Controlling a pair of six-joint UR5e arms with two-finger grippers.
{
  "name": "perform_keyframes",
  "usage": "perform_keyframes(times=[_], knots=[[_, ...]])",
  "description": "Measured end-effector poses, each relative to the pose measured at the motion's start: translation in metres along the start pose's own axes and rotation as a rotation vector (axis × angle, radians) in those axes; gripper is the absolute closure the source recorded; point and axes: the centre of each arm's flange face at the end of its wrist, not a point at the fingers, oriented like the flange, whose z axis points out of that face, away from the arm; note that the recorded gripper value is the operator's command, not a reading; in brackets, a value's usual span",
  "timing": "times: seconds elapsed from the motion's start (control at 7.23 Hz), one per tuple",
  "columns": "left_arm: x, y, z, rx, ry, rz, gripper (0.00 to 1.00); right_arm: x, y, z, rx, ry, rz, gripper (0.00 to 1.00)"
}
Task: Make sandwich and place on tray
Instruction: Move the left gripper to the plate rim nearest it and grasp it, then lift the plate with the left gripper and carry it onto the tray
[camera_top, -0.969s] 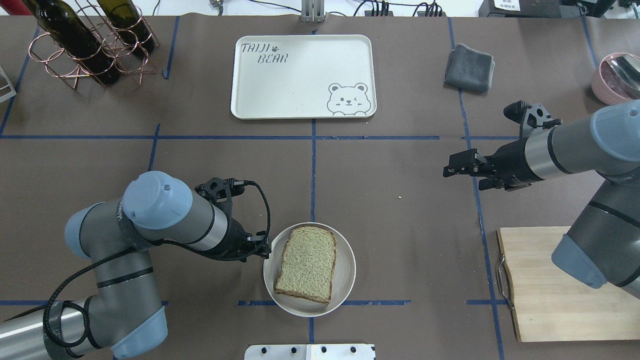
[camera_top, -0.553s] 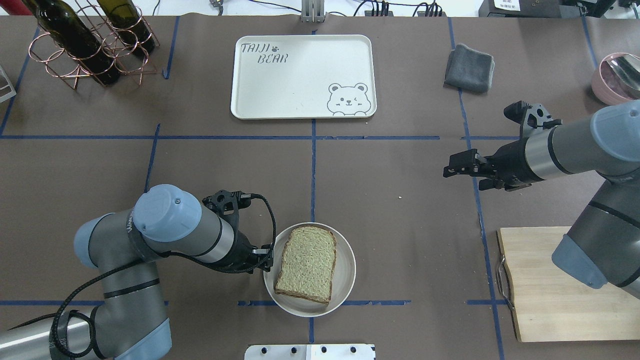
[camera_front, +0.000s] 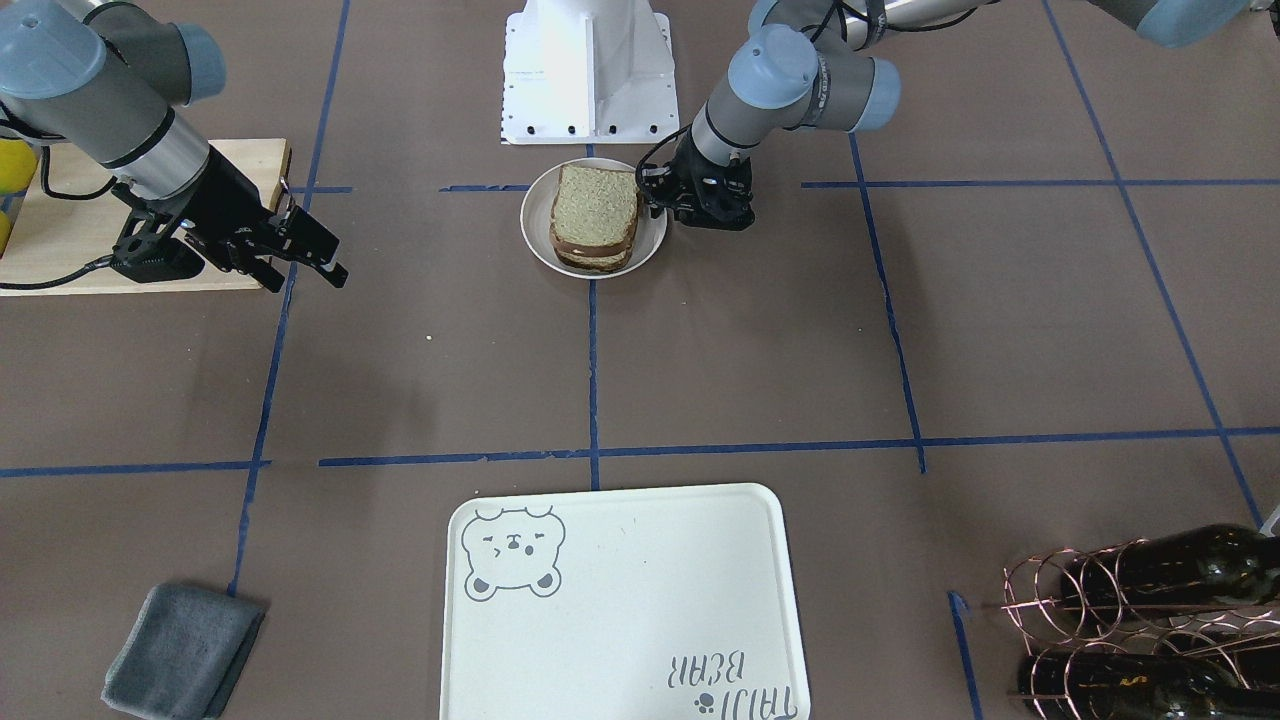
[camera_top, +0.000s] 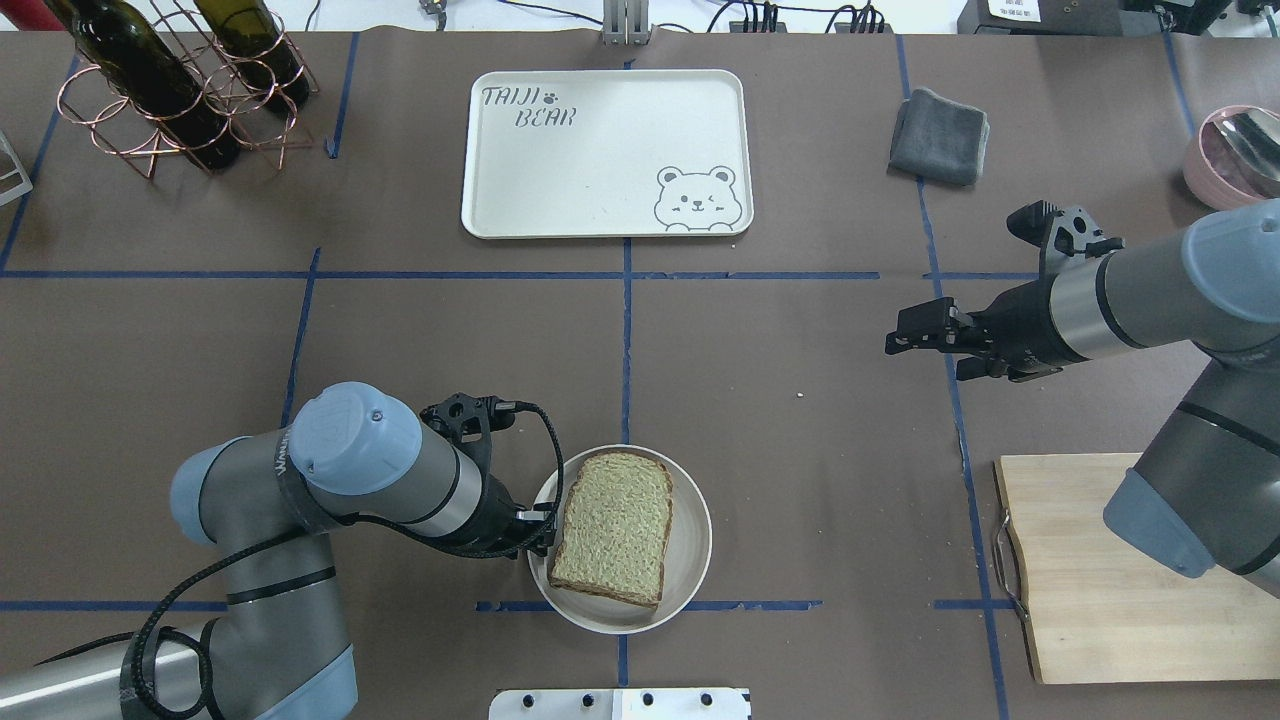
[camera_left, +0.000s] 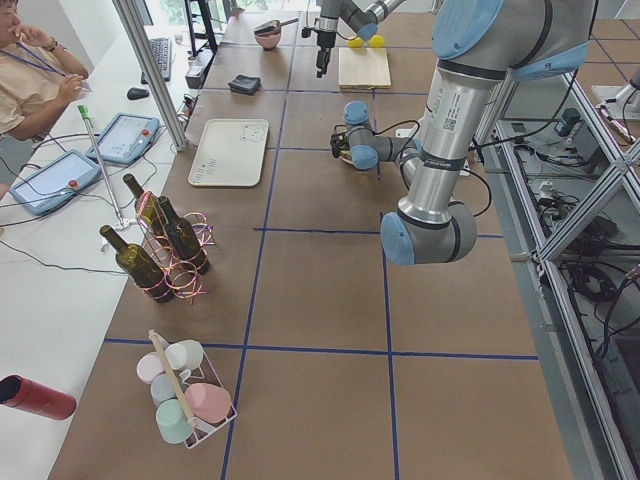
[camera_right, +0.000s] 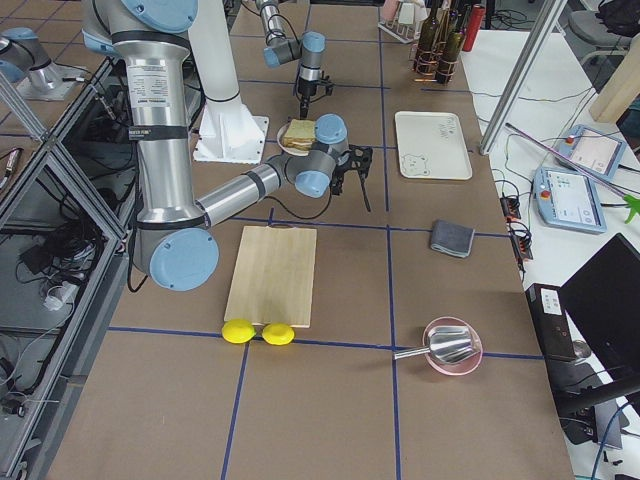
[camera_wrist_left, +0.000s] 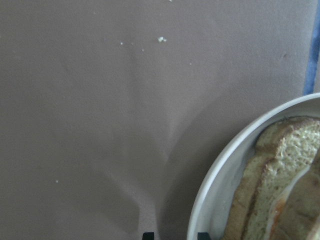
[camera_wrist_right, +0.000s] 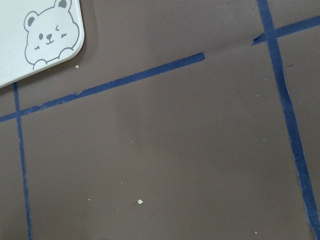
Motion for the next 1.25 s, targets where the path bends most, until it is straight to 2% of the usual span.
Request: perform_keyframes(times=[0.14, 0.55, 0.83, 1.25], knots=[[0.0, 0.001, 0.003, -0.003, 0.003, 0.003, 1.0, -0.001, 0.0, -0.001, 0.0, -0.002, -0.001, 0.0], [0.003, 0.003, 0.001, -0.004, 0.016, 0.009, 1.0, -0.004, 0.001, -0.003, 0.002, -0.009, -0.003, 0.0], [0.007, 0.004, -0.007, 0.002, 0.048, -0.002, 1.0, -0.006, 0.001, -0.004, 0.003, -0.012, -0.001, 0.0], [0.009, -0.018, -0.035, 0.044, 0.167, -0.086, 1.0, -0.005, 0.002, -0.005, 0.003, -0.012, 0.002, 0.0]])
